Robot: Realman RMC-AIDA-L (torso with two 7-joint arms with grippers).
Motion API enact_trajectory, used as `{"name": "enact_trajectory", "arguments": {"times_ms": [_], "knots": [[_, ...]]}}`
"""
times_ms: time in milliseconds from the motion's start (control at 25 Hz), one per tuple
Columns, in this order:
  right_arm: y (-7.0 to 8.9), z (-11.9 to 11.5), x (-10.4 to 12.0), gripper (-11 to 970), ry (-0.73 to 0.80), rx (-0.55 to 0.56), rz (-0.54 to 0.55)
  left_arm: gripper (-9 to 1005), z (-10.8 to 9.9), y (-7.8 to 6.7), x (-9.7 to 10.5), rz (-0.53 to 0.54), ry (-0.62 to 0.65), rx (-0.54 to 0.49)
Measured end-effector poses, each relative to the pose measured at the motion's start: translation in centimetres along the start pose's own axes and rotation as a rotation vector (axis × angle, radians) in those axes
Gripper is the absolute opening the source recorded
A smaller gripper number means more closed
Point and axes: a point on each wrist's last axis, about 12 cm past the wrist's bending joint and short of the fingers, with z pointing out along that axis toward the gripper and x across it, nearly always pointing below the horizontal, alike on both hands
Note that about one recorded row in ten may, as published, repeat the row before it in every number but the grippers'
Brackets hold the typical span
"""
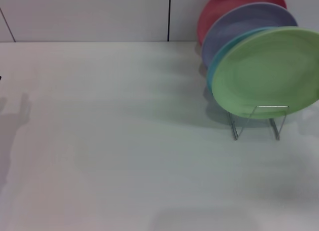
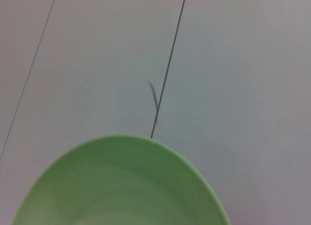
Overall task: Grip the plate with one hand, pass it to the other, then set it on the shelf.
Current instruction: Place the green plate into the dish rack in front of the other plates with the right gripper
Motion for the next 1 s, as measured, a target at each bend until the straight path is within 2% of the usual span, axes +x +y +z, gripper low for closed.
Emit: {"name": "enact_trajectory", "arguments": {"times_ms": [720, 920, 1000], "knots": [[0.1, -1.0, -0.2, 46, -0.023, -0.001, 0.017, 616, -0.3, 0.2, -0.2, 0.003, -0.01, 0.003], [0.0, -1.1, -0.1, 201, -0.015, 0.004, 0.016, 616, -0.3, 0.3, -0.3, 0.002, -0.013, 0.004], [0.1, -1.1, 0.0, 207, -0.013, 0.004, 0.016, 616, -0.3, 0.3, -0.3, -0.001, -0.014, 0.005]]}}
